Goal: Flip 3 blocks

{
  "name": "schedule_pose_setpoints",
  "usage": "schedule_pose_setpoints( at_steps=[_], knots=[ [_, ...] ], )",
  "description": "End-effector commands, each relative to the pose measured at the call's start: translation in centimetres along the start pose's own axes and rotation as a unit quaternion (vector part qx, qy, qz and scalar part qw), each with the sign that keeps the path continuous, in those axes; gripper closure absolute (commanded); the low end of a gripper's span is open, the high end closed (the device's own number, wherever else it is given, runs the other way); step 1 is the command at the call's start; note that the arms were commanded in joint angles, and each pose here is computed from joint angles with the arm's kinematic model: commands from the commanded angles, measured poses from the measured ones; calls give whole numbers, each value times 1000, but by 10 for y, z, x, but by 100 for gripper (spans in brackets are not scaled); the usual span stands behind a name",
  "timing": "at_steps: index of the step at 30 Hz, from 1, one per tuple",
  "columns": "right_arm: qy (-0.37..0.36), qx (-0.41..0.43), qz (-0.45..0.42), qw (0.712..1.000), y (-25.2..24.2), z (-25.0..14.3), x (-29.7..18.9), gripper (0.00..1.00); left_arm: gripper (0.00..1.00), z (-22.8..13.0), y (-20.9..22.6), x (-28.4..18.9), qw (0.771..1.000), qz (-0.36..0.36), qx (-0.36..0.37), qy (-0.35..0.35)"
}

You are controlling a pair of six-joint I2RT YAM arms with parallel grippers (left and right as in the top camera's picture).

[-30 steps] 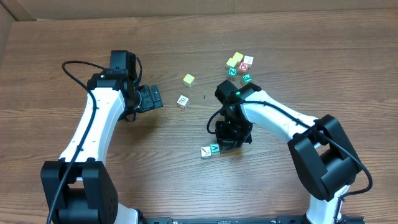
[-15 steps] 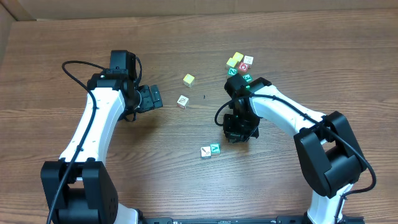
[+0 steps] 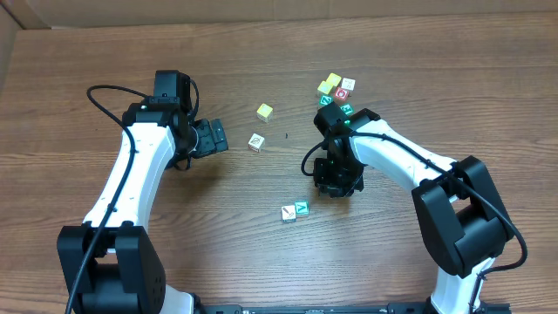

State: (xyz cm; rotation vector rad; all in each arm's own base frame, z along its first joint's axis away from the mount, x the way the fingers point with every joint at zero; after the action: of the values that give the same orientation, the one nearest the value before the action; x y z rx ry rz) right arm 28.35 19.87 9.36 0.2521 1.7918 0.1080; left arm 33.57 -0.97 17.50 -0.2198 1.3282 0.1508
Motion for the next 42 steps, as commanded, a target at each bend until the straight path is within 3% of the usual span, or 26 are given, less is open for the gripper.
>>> schedule_pose_setpoints(
  at_steps=[1, 6, 30, 36, 42],
  knots=[
    [-16, -6, 5, 1000, 1, -1, -9, 79, 0, 4, 0, -2, 1000, 4, -7, -7],
    [-16, -6, 5, 1000, 1, -1, -9, 84, 0, 4, 0, -2, 1000, 4, -7, -7],
    [-28, -11, 14, 999, 4, 3, -9, 86, 0, 4, 0, -2, 1000, 4, -7, -7],
    [-33, -13, 17, 999, 5, 5, -9, 96, 0, 4, 0, -2, 1000, 4, -7, -7],
    [-59, -23, 35, 997, 19, 8, -41, 96, 0, 4, 0, -2, 1000, 4, -7, -7]
  ],
)
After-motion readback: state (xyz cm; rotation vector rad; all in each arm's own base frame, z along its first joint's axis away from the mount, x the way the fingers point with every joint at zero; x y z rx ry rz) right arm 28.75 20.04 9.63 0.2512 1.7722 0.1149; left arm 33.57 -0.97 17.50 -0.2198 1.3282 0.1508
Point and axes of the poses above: each gripper's point midway between its finger pads, its own x axis out along the fingers, its own y axis along the line the jaws close on, z = x × y, the point moved 8 cm from there along -x, back along the fingers, and after that the axes turned 4 degrees about x, right-handed, at the moved point
